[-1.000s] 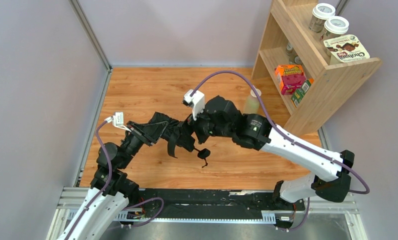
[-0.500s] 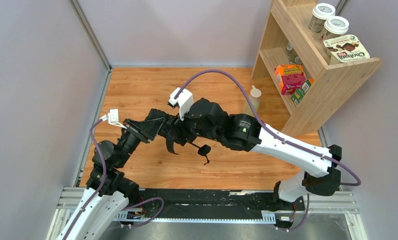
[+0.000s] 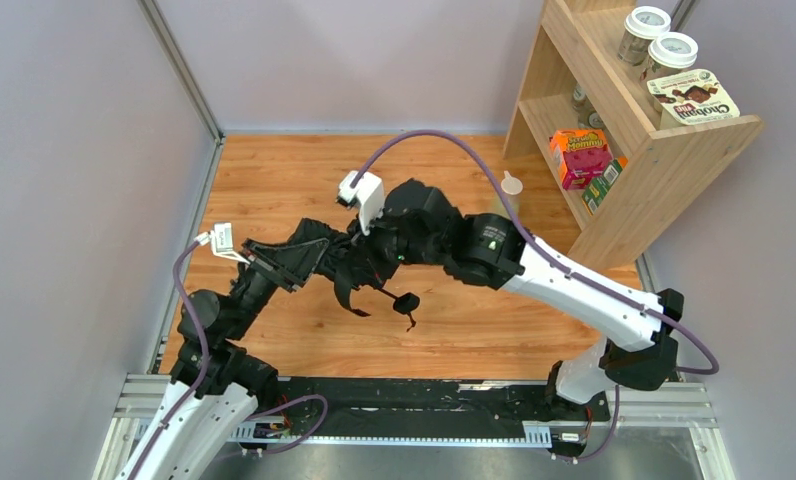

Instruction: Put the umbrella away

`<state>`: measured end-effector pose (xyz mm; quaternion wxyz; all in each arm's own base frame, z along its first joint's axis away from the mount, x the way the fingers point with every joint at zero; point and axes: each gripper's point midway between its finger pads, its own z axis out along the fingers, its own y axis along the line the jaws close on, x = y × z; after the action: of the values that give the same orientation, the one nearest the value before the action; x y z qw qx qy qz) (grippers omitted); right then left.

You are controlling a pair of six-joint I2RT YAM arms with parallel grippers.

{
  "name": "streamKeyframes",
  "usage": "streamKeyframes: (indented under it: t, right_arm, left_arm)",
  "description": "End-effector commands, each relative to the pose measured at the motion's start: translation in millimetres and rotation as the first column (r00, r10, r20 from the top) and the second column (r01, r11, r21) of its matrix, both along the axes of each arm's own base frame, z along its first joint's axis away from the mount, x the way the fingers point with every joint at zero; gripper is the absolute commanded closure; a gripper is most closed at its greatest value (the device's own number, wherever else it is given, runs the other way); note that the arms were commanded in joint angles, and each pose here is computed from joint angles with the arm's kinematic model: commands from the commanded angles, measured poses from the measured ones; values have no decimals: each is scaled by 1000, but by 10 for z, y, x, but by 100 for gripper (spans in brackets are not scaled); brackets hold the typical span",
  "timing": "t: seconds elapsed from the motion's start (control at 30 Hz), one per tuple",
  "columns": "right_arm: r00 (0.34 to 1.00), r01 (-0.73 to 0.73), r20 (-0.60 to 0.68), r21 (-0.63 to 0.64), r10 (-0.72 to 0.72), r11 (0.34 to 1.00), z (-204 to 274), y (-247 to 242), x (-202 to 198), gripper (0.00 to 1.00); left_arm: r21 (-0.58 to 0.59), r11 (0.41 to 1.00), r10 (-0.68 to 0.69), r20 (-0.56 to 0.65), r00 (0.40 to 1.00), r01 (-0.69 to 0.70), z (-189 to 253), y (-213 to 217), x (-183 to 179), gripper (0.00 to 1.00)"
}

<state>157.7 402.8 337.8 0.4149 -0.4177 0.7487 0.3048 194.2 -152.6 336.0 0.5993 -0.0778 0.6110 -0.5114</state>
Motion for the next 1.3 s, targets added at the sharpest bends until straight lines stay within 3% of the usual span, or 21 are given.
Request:
streamKeyframes:
  t: [0.0,0.13,0.23,0.27,0.3,0.37,0.4,0.57,0.7,0.8,0.93,1.07,1.17,1.27]
  right_arm:
    - [879,-316,-246,341,409,885,668,21,-683,100]
    - [674,-445,-341,521,655,728,964,-78,-1070,100]
    - [623,-445,-397,529,674,723,913,-49,-1098,100]
    - [636,-438,-402,516,659,737,868,-32,-1052,100]
    - [700,-392,-407,467,587,792,755,16,-911,96]
    - [823,-290,-391,335,412,896,563,-8,-647,81]
    - [854,-267,-364,306,371,914,533,-16,-567,72]
    - [907,-194,-269,418,325,887,807,-75,-473,25]
    - [930,-137,-226,520,290,843,1003,-176,-456,0]
    - [946,-11,-265,544,184,839,1017,-304,-332,0]
    - [904,210,-424,541,49,815,749,-558,-84,0]
    - [876,393,-470,562,-110,728,515,-880,88,0]
    - [735,647,-615,512,-285,566,199,-1234,373,0]
    - [591,769,-778,466,-211,438,-35,-1333,500,0]
  left_arm:
    - [-72,997,46,254,966,-28,552,139,-183,100]
    - [-125,991,86,331,940,-46,662,230,-262,100]
    - [-140,990,85,383,920,-33,787,244,-336,100]
    - [-145,989,83,403,911,-26,847,250,-373,100]
    - [-147,989,83,410,908,-24,878,254,-387,100]
    - [-153,988,97,412,906,-36,927,285,-399,100]
    - [-165,985,119,407,906,-55,963,326,-393,100]
    - [-249,953,261,370,892,-175,1114,575,-306,100]
    - [-315,924,335,386,859,-218,1362,705,-286,100]
    - [-356,910,350,392,851,-210,1516,709,-230,100]
    - [-438,884,358,411,839,-163,1752,724,-228,100]
    - [-506,856,358,428,830,-109,1965,747,-257,100]
    - [-545,835,348,425,835,-71,2091,748,-256,100]
    - [-600,800,319,408,855,-12,2142,743,-249,100]
